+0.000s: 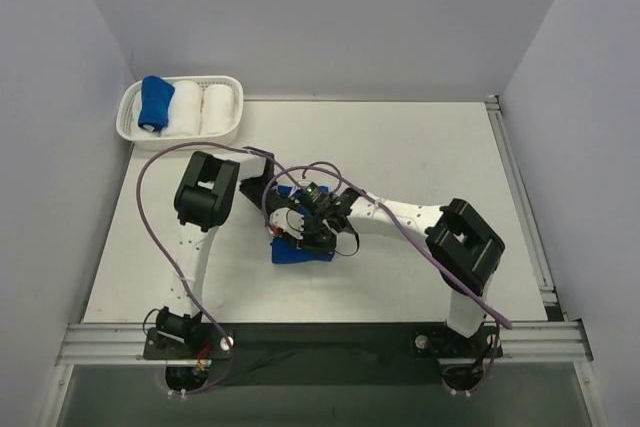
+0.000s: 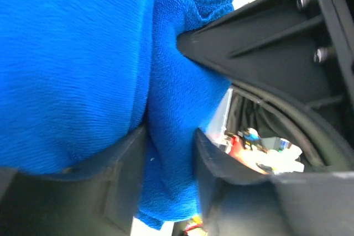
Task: Roll the towels
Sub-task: Roll the towel
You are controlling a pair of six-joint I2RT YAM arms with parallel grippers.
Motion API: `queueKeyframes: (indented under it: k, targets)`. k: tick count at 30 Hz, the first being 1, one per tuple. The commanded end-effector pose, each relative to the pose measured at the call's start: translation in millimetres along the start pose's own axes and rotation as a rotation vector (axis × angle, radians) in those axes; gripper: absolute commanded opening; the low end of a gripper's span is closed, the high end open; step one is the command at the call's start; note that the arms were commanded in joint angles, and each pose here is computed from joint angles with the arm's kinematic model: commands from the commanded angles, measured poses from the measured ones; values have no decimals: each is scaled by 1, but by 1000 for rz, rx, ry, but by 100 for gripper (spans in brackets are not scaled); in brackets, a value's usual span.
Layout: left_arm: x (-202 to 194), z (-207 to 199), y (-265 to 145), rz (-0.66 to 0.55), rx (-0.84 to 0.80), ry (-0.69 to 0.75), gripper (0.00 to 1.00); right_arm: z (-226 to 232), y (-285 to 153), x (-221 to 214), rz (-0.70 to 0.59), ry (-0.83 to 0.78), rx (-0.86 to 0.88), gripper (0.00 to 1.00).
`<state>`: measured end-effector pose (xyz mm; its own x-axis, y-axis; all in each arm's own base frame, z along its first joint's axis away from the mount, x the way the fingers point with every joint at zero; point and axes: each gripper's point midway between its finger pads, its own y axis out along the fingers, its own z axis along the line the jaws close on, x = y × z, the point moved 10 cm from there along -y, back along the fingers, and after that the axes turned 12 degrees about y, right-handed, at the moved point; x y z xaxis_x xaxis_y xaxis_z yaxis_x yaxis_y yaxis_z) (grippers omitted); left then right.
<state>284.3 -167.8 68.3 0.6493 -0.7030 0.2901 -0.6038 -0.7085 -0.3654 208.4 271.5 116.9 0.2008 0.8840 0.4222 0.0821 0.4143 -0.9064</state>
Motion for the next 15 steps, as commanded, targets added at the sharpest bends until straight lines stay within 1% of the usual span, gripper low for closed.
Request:
queueKeyframes:
  k: [1, 2, 3, 4, 5, 7, 8, 11, 12, 13, 14, 15]
  targets:
    - [-10, 13, -23, -35, 97, 188, 55, 18, 11, -20, 118, 148, 320, 0]
    - [-8, 5, -37, -106, 109, 206, 57, 16, 7, -27, 162, 194, 359, 0]
    - [-8, 2, -44, -137, 114, 219, 59, 14, 12, -29, 191, 226, 398, 0]
    - [-8, -2, -52, -169, 121, 230, 60, 11, 11, -24, 183, 241, 441, 0]
    - [-7, -12, -70, -234, 134, 241, 62, 11, 10, -27, 211, 275, 477, 0]
    - [-8, -24, -88, -312, 149, 265, 63, 5, 15, -30, 234, 336, 540, 0]
    - [-12, -35, -107, -368, 187, 285, 63, 2, 14, -27, 233, 357, 556, 0]
    - [-20, -59, -132, -438, 248, 320, 65, -7, 19, -25, 249, 416, 600, 0]
    - [-30, -63, -146, -473, 285, 324, 65, -9, 23, -25, 260, 436, 613, 0]
    - [-37, -67, -153, -483, 305, 319, 64, -11, 25, -25, 264, 456, 621, 0]
    - [-41, -79, -160, -495, 343, 346, 65, -13, 22, -19, 257, 471, 646, 0]
    - [-57, -81, -168, -532, 373, 327, 65, -15, 27, -20, 276, 495, 664, 0]
